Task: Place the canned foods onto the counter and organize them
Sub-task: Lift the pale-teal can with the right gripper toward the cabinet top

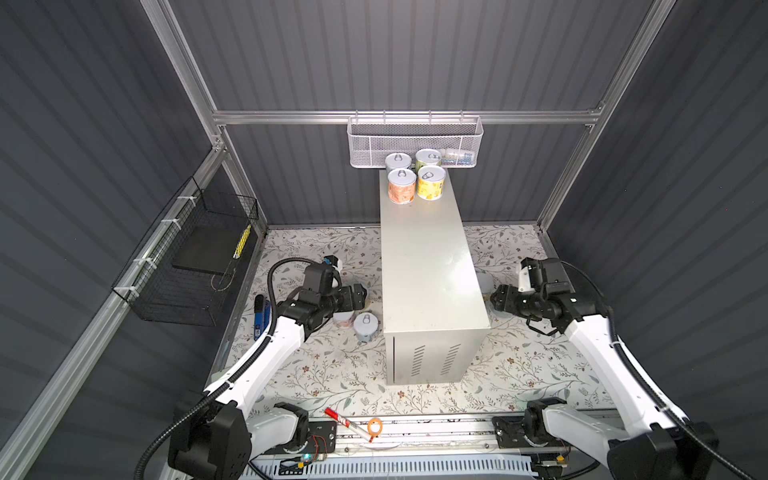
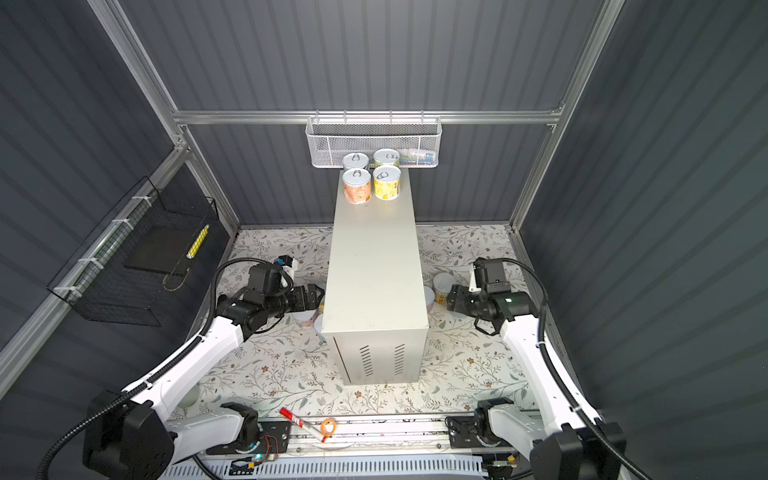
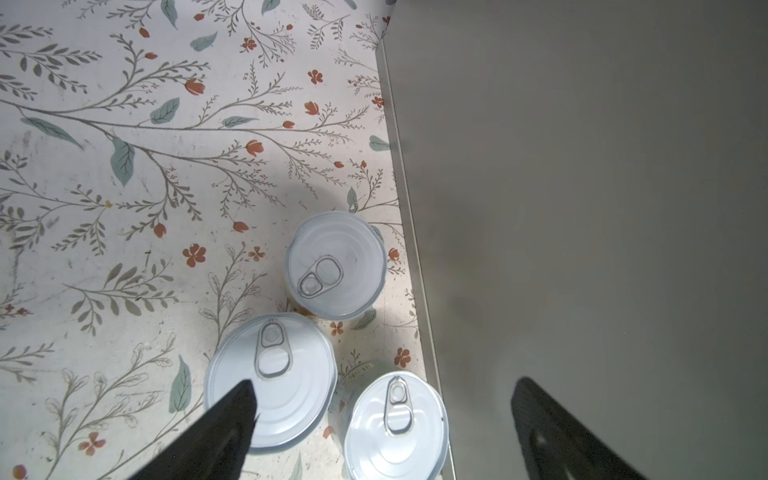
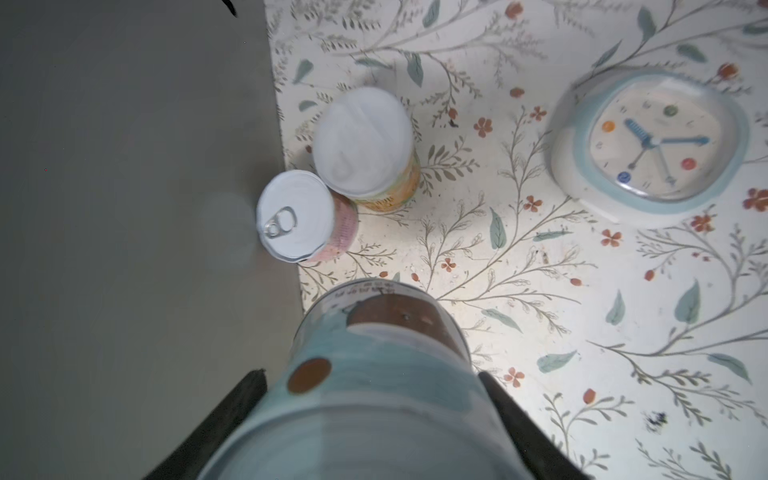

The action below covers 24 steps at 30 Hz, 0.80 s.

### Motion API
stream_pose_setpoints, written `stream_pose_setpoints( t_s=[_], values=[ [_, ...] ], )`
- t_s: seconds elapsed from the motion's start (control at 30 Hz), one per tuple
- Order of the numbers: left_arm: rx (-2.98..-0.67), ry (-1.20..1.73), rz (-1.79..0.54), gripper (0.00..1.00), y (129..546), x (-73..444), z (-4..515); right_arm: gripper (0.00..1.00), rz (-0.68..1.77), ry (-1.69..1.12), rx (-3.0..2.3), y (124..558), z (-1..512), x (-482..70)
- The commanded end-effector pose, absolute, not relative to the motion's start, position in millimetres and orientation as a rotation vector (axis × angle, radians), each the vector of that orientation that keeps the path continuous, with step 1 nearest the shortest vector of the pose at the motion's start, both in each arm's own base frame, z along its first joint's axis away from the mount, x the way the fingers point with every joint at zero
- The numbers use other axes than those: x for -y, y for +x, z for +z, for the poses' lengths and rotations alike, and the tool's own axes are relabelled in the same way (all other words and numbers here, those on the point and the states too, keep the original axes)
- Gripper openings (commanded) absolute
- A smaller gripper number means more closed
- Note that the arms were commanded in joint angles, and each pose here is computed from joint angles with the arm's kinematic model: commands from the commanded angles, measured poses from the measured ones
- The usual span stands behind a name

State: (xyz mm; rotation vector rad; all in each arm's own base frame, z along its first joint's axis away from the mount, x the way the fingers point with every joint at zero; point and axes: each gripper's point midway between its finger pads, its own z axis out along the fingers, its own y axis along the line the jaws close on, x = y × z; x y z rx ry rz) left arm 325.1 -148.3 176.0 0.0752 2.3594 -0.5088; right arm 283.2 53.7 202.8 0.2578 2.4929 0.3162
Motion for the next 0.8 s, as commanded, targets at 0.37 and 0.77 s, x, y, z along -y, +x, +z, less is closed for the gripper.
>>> stream_pose_setpoints(
  t_s=[0.37,0.77],
  values=[
    [-2.348,0.135,-0.475,0.97,345,149,201,0.00,0.427,0.022,-2.158,274,403,-71],
    [-2.287,0.125,-0.508,0.97,355,153,227,0.00,0.537,-0.169,-2.087,292,475,-123]
  ],
)
